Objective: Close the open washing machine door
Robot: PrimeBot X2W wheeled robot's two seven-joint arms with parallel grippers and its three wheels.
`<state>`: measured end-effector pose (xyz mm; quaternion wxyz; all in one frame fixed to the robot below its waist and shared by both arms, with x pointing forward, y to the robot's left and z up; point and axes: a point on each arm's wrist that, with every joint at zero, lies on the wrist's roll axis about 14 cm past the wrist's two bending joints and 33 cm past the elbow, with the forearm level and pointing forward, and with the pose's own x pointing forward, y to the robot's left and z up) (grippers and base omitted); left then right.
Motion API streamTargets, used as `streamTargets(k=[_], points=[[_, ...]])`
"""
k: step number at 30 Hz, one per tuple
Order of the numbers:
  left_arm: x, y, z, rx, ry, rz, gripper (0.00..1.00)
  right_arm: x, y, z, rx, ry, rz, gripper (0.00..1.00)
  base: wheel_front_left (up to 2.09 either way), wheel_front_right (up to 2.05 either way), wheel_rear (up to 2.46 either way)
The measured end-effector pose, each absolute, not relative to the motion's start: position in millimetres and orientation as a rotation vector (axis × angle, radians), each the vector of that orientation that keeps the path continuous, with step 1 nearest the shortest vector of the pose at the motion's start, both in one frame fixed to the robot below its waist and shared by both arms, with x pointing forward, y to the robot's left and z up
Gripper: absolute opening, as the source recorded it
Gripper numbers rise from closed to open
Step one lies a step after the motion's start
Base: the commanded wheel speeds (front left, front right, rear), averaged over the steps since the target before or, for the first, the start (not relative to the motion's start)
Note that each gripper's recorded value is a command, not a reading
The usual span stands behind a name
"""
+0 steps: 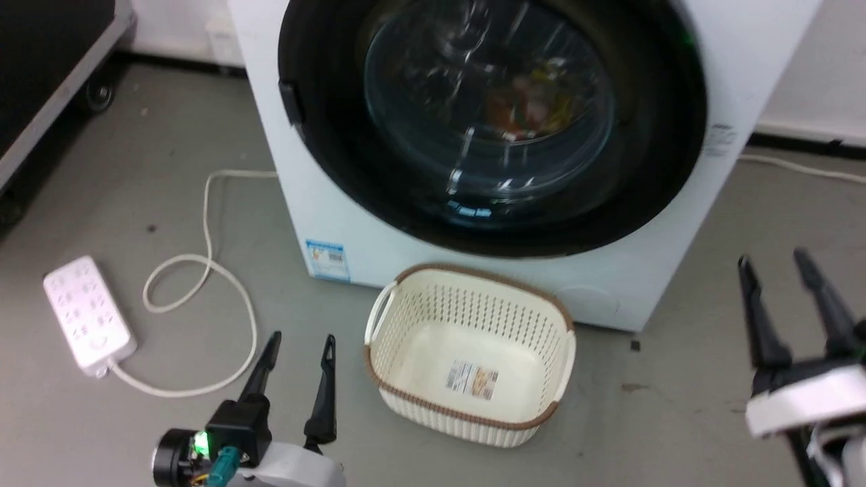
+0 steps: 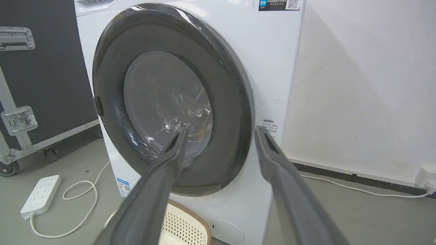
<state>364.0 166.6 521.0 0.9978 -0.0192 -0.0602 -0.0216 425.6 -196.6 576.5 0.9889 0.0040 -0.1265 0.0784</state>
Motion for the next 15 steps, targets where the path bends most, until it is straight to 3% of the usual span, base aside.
streamTargets(k=[7,15], points=[[357.4,151.5,524.4,-0.035,-0.131,-0.101,1.00,380.6,-199.8,563.5,0.065,-0.243,0.075,1.00,0.00,0.00,0.00],[353.6,152.1,517.5,-0.031,-0.110,-0.100,1.00,362.5,-196.9,540.6,0.103,-0.185,0.042,1.00,0.00,0.00,0.00]])
